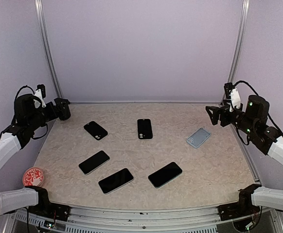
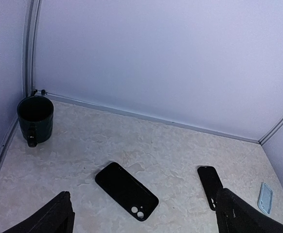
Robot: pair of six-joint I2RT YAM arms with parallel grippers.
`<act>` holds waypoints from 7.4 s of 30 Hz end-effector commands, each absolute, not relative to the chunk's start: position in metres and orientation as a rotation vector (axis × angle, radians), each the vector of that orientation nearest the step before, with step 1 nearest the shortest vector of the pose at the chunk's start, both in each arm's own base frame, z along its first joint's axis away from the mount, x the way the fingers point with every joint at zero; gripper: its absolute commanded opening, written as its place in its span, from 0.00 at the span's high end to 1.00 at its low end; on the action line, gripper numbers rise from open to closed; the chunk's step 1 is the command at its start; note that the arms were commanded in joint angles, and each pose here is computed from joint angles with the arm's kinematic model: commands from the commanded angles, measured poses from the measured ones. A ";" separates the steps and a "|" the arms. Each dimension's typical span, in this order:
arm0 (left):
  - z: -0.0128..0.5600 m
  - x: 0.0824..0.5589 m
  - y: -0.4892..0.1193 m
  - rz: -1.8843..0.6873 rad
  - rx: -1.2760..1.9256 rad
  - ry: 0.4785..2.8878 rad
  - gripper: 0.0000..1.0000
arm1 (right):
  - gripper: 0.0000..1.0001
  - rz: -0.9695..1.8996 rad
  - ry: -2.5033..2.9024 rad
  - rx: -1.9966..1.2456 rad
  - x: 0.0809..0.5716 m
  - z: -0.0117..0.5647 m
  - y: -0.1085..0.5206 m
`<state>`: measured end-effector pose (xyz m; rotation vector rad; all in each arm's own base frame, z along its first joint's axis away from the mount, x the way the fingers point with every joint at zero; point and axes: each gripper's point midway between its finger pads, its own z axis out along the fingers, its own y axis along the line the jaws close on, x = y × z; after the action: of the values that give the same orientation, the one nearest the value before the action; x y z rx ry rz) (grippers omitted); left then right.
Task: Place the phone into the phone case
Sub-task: Move the phone case to the center of the board, then move the phone to the center of the board.
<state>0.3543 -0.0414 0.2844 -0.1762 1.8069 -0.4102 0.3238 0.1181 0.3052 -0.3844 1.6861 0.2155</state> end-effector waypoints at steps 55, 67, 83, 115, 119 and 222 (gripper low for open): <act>0.219 0.356 -0.198 -0.688 -0.040 1.958 0.01 | 0.05 0.220 2.222 0.282 0.413 0.137 0.101; 0.207 0.353 -0.204 -0.696 -0.026 1.988 0.01 | 0.18 0.097 2.283 0.303 0.458 0.098 0.104; 0.214 0.350 -0.204 -0.703 -0.013 1.973 0.01 | 0.29 0.062 2.366 0.334 0.480 0.059 0.111; 0.205 0.348 -0.204 -0.717 -0.026 1.982 0.01 | 0.63 0.017 2.451 0.276 0.485 0.019 0.131; 0.204 0.347 -0.203 -0.720 -0.029 1.979 0.01 | 0.70 0.032 2.452 0.254 0.484 0.020 0.138; 0.201 0.353 -0.234 -0.813 -0.013 1.997 0.01 | 0.08 -0.738 2.608 -0.701 0.330 0.029 0.105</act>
<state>0.3479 -0.2298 0.1901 0.0034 2.0239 -0.8297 0.3275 0.1328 0.0405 -0.7863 2.5479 -0.6291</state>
